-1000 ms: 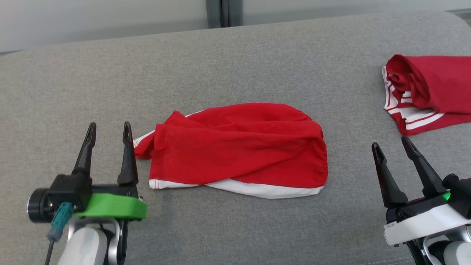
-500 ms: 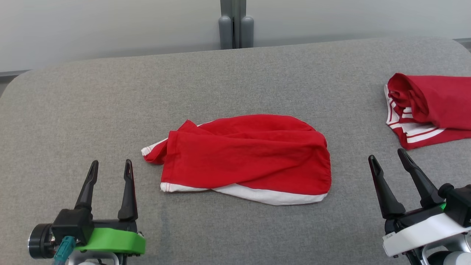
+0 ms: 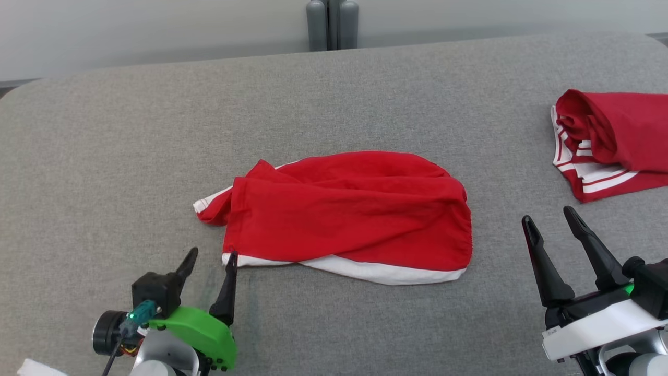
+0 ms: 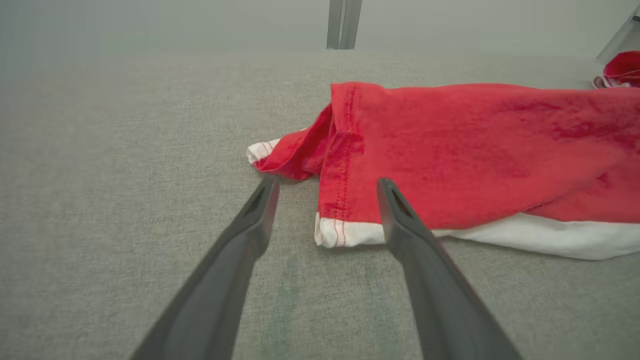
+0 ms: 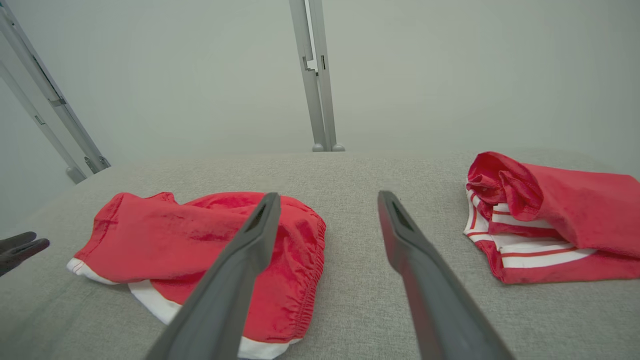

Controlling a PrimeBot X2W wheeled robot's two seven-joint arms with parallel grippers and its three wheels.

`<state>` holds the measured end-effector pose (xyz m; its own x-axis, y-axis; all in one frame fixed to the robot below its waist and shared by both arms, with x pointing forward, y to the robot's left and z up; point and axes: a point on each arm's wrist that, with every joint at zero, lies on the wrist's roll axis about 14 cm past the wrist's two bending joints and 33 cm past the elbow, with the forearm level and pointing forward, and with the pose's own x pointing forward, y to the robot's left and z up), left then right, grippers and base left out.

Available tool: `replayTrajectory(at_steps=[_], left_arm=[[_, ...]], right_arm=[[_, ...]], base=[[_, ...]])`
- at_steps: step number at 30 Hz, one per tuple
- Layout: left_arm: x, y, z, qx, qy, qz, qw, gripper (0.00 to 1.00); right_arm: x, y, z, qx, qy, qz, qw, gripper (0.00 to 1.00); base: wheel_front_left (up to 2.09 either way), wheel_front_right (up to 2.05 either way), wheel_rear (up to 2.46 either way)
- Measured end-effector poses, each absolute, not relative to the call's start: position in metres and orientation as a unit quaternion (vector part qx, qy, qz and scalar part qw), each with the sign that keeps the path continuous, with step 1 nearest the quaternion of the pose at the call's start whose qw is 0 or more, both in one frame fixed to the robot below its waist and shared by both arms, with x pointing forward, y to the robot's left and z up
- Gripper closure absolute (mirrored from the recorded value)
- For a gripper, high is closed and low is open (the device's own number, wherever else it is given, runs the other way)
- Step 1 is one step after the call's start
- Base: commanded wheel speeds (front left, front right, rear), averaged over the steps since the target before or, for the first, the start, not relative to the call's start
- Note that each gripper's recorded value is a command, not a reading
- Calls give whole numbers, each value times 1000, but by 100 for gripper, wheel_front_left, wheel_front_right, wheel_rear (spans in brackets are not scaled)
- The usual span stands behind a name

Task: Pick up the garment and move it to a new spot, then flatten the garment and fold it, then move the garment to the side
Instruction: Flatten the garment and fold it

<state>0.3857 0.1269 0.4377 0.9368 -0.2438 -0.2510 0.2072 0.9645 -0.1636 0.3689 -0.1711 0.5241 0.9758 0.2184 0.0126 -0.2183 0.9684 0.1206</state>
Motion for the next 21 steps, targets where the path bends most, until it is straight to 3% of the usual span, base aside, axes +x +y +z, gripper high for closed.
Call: replayTrajectory(at_steps=[6, 7, 8, 9, 21], left_arm=[[391, 122, 395, -79, 215, -126, 965, 0], [392, 121, 391, -82, 221, -129, 963, 6], [393, 118, 387, -84, 229, -133, 961, 56], [393, 116, 383, -85, 235, -137, 959, 100], [403, 111, 368, -93, 247, -142, 954, 100]], right_arm=[[373, -174, 512, 66, 16, 104, 992, 0], [372, -175, 509, 67, 20, 101, 992, 0], [372, -177, 507, 68, 24, 99, 993, 0], [372, -177, 504, 69, 28, 97, 993, 0], [367, -148, 454, 95, 106, 140, 980, 0]], base=[[0, 0, 0], [0, 0, 0], [0, 0, 0], [0, 0, 0], [0, 0, 0]])
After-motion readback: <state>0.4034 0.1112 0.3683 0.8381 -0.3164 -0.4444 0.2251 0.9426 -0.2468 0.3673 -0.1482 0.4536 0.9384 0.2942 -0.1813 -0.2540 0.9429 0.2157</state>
